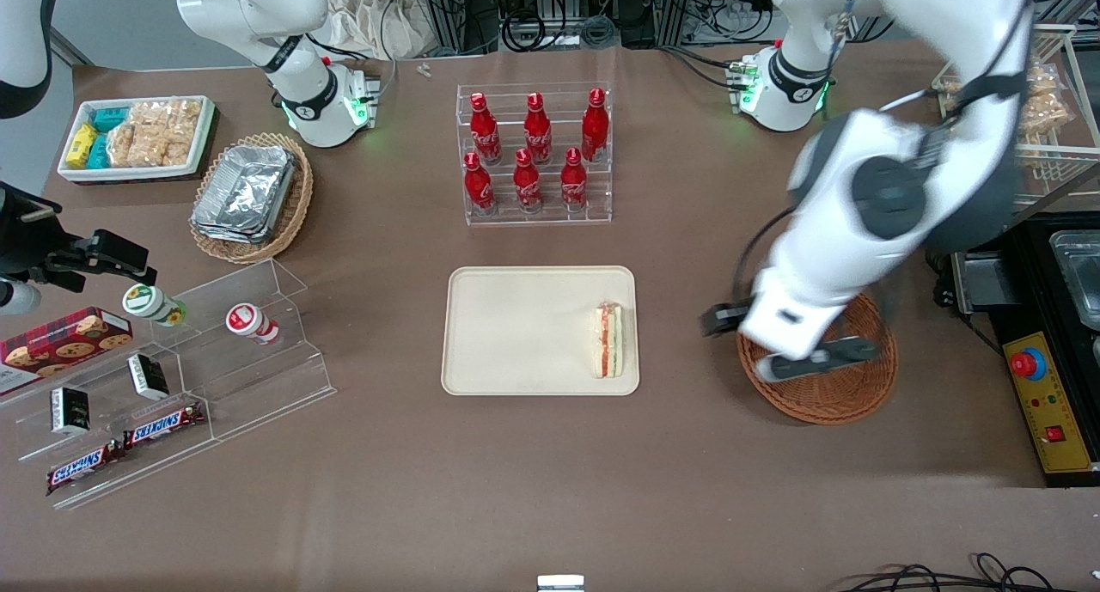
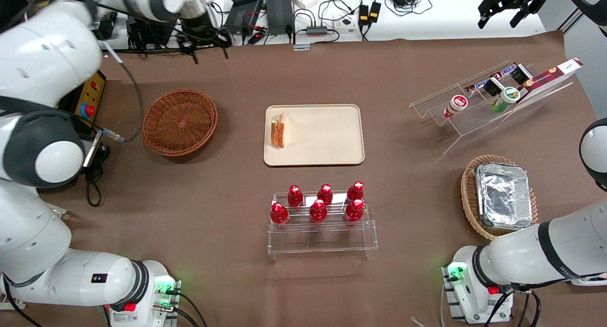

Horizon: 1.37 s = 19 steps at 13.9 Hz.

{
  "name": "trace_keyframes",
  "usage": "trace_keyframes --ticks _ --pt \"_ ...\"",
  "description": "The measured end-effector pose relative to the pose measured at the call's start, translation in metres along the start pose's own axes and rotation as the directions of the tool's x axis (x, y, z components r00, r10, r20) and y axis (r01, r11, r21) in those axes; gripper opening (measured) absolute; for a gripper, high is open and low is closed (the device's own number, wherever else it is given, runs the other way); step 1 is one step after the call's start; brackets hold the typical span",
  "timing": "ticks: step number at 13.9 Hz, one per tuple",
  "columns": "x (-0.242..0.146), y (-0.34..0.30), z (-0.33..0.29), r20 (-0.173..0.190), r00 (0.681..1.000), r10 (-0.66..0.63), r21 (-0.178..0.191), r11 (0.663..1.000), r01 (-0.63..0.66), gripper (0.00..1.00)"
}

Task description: Place sandwich from basket to tray

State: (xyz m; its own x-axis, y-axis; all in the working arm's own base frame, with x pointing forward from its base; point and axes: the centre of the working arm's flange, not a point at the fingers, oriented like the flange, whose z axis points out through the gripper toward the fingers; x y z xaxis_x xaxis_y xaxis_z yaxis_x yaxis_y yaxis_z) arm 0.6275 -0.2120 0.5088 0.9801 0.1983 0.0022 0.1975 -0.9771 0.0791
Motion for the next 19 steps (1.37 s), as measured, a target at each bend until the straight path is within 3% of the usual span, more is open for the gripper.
trace_keyframes --ticks 2,4,6,8,11,15,19 --pt "0.009 -0.053 -0.029 0.027 0.999 0.022 -0.057 0.998 -0.02 1.0" --pt "0.016 -0.096 -0.042 0.045 0.999 0.027 -0.069 0.997 -0.024 1.0" --pt "0.02 -0.114 -0.04 0.049 0.999 0.017 -0.048 0.999 -0.014 1.0" --pt "0.018 -0.119 -0.026 0.058 0.998 0.025 0.003 1.0 -0.025 1.0" --pt "0.006 -0.128 -0.014 0.073 0.994 0.079 0.049 0.995 -0.082 1.0" --pt "-0.016 -0.151 -0.016 0.04 0.994 0.098 0.079 0.992 -0.101 1.0" --pt "-0.025 -0.161 -0.022 0.032 0.99 0.134 0.08 0.987 -0.136 1.0"
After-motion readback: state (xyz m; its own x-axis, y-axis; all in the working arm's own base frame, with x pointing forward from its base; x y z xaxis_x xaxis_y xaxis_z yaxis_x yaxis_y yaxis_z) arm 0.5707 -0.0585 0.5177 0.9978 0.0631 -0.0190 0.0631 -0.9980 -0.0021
